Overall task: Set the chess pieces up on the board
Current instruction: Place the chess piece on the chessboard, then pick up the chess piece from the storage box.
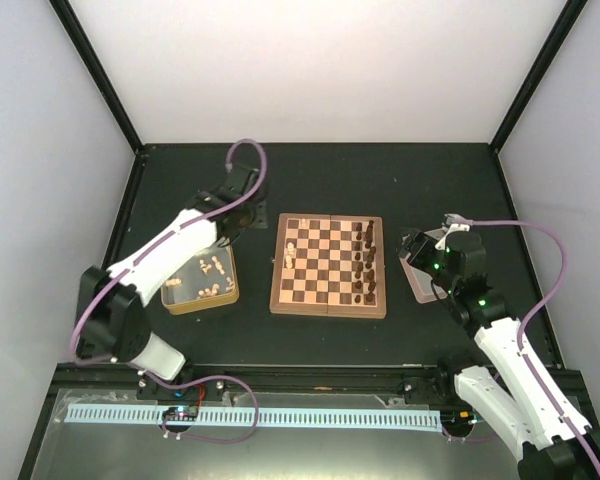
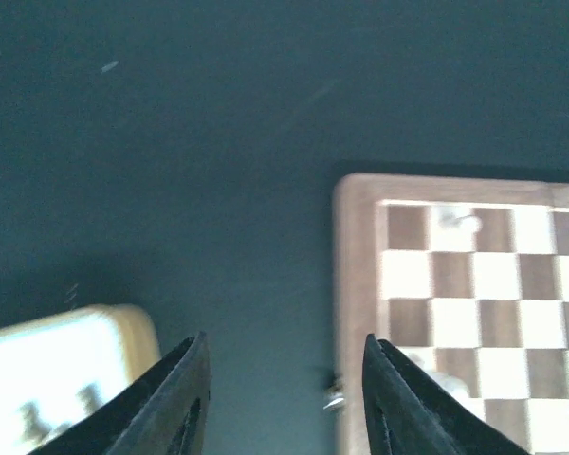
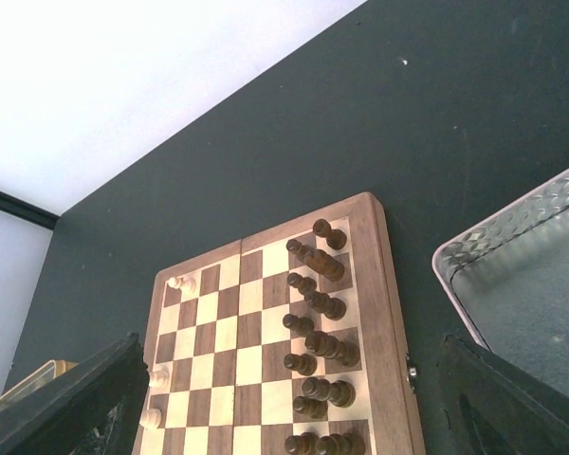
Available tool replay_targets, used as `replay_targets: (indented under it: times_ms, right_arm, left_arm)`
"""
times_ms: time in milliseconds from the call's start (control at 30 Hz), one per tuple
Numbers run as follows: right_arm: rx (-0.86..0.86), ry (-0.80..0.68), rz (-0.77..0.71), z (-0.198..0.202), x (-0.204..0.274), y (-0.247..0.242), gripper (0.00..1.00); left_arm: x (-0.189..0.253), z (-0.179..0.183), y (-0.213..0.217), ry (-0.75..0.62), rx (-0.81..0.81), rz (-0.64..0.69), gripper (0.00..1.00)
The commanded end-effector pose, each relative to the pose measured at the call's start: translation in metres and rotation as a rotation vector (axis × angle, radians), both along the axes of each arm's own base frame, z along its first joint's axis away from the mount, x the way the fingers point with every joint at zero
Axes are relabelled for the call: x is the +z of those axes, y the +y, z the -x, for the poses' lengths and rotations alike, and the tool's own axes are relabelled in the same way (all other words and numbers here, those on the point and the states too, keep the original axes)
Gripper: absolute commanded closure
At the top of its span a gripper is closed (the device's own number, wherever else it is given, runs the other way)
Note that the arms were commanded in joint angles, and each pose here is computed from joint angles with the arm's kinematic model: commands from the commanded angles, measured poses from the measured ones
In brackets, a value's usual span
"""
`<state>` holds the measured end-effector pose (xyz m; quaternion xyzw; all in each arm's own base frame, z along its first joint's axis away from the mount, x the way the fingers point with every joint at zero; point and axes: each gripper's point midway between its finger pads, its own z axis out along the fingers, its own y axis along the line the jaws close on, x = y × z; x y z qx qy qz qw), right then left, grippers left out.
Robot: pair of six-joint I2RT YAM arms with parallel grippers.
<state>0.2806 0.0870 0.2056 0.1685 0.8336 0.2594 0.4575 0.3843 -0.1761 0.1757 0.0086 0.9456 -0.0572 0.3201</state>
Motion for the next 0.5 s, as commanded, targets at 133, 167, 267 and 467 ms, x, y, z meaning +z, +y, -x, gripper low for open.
replay_targets:
  times_ms: [133, 167, 267, 467]
  right_arm:
    - [0.034, -0.027, -0.023, -0.006, 0.012, 0.008, 0.16]
    - [0.036, -0.027, -0.027, -0.006, 0.013, 0.008, 0.16]
    - [0.049, -0.025, -0.035, -0.006, 0.013, 0.011, 0.16]
    - [0.057, -0.023, -0.048, -0.005, 0.014, 0.013, 0.17]
  left_arm:
    - [-0.042, 0.061, 0.106, 0.017, 0.352, 0.039, 0.67]
    - [-0.046, 0.066, 0.115, 0.014, 0.374, 0.054, 0.67]
    - [-0.059, 0.072, 0.125, 0.027, 0.391, 0.121, 0.67]
    - [-0.093, 0.073, 0.123, 0.153, 0.379, 0.169, 0.67]
